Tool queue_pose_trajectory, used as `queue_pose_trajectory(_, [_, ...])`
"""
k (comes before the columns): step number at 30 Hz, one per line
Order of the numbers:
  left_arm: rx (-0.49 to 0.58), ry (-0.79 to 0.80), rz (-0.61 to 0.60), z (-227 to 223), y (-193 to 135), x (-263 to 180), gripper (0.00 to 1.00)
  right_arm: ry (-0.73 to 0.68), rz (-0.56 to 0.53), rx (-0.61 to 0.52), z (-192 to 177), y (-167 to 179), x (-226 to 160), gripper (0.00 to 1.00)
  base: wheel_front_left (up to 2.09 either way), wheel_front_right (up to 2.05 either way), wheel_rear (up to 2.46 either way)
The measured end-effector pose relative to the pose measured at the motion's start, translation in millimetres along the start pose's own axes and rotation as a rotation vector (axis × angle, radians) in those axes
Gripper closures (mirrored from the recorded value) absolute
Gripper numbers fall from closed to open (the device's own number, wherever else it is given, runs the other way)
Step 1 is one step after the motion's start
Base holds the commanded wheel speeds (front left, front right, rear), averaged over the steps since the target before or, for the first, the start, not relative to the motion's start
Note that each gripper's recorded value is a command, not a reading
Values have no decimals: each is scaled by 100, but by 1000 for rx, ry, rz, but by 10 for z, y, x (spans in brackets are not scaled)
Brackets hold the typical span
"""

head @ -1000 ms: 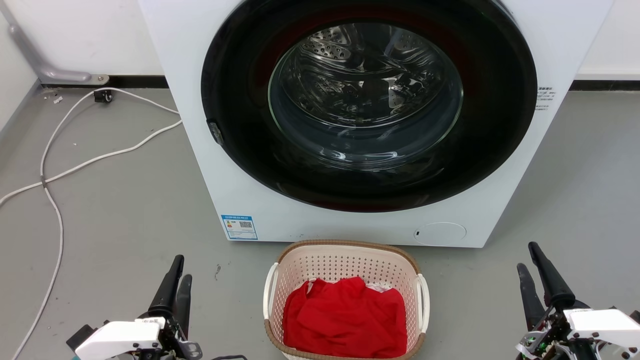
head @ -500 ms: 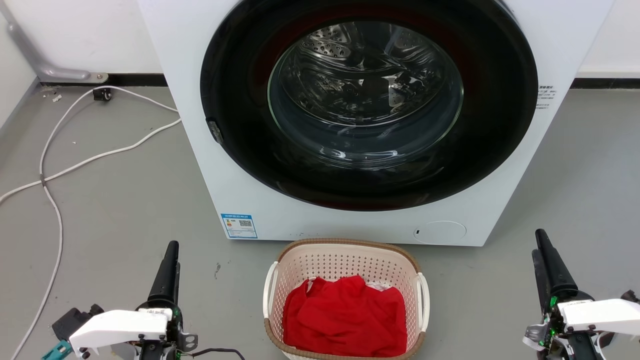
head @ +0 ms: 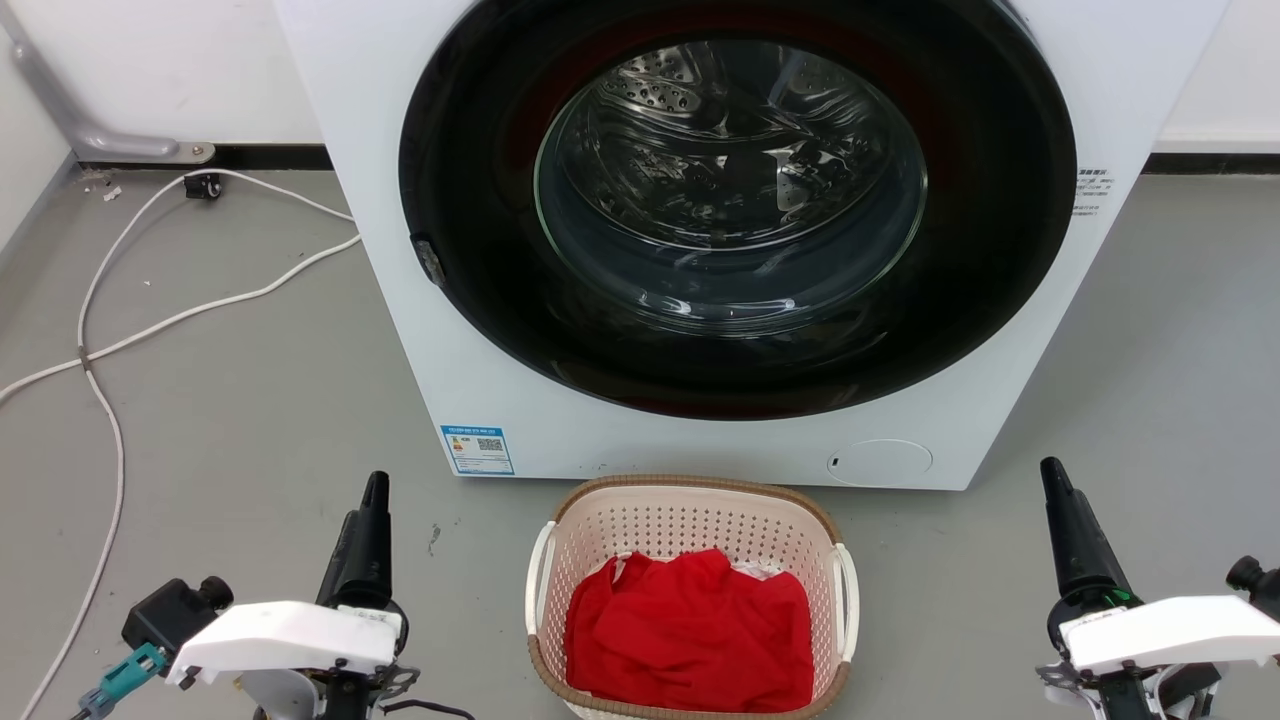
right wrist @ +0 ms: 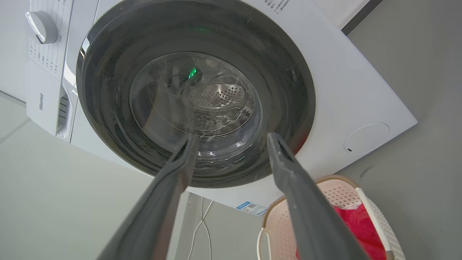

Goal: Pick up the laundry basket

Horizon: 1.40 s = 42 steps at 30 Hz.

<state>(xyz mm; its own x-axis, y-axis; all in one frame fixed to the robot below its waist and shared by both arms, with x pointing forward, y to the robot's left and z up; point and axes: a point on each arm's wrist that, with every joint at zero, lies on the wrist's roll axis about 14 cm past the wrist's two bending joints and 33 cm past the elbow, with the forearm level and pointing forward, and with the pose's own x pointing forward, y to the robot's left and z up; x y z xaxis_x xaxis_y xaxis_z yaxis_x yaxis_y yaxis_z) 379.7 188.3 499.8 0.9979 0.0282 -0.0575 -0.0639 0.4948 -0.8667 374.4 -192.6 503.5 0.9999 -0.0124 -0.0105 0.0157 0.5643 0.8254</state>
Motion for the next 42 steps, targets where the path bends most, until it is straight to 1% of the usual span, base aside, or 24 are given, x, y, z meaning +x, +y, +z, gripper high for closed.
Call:
queue_pose_trajectory(8, [140, -10, -11, -19, -64, 2, 0, 3, 31, -166, -34, 89, -3, 0, 0, 0, 0])
queue_pose_trajectory(11, [198, -12, -9, -31, -68, -2, 0, 0, 45, -223, -37, 126, -6, 0, 0, 0, 0])
queue_pose_trajectory(12, [229, -17, -12, -29, -79, -3, 0, -3, 54, -258, -36, 150, -7, 0, 0, 0, 0])
queue_pose_trajectory(14, [241, -18, -13, -28, -86, -2, 0, -5, 57, -271, -35, 159, -7, 0, 0, 0, 0])
queue_pose_trajectory(15, [267, -26, -16, -19, -100, -3, 0, -11, 63, -303, -27, 175, -10, 0, 0, 0, 0])
queue_pose_trajectory(16, [267, -26, -16, -19, -100, -3, 0, -11, 63, -303, -27, 175, -10, 0, 0, 0, 0])
queue_pose_trajectory(17, [297, -31, -17, -18, -103, -10, 0, -14, 66, -331, -25, 179, -23, 0, 0, 0, 0])
queue_pose_trajectory(19, [311, -32, -18, -19, -104, -11, 0, -16, 67, -347, -24, 181, -23, 0, 0, 0, 0])
queue_pose_trajectory(20, [327, -34, -17, -20, -104, -14, 0, -19, 71, -361, -18, 191, -22, 0, 0, 0, 0])
queue_pose_trajectory(21, [366, -33, -23, -35, -115, -15, 0, -24, 77, -388, -11, 208, -19, 0, 0, 0, 0])
queue_pose_trajectory(22, [366, -33, -23, -35, -115, -15, 0, -24, 77, -388, -11, 208, -19, 0, 0, 0, 0])
queue_pose_trajectory(25, [434, -30, -31, -59, -131, -16, 0, -29, 88, -436, -11, 236, -17, 0, 0, 0, 0])
queue_pose_trajectory(31, [535, -31, -37, -97, -154, -19, 0, -42, 108, -520, -6, 286, -23, 0, 0, 0, 0])
queue_pose_trajectory(42, [672, -54, -56, -106, -223, -32, 0, -54, 137, -664, -25, 341, -55, 0, 0, 0, 0])
